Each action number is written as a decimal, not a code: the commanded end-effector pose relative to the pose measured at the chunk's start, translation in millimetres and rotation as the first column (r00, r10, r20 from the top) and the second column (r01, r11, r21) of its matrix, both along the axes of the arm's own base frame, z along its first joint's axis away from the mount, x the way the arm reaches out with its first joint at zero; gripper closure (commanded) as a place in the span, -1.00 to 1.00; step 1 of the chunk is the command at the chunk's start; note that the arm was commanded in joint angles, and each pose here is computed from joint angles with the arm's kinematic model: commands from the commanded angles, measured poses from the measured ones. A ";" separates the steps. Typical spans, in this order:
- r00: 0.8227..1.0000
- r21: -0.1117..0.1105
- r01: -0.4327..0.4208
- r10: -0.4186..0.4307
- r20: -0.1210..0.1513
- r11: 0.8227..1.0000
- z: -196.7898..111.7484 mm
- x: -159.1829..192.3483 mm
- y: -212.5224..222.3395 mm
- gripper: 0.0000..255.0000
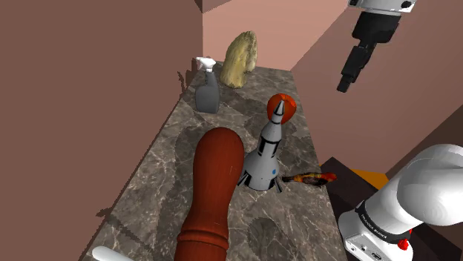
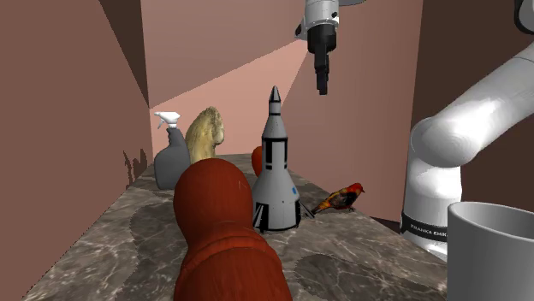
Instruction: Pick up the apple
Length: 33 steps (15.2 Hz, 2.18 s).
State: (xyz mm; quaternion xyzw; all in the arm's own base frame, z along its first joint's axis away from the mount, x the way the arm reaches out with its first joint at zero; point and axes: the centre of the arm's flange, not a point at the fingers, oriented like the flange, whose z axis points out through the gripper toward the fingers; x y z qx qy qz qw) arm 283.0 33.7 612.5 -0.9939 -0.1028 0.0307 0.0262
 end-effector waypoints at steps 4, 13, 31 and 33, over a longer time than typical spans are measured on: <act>0.975 0.021 0.218 -0.216 -0.057 0.976 -11.3 43.2 2.0 -1.00; 0.620 0.004 0.771 -0.749 -0.235 0.637 -60.2 157.3 -43.3 -1.00; 0.059 -0.103 0.989 -0.935 -0.351 0.101 -162.0 210.3 -130.7 -1.00; 0.059 -0.103 0.989 -0.935 -0.351 0.102 -162.1 210.8 -130.9 1.00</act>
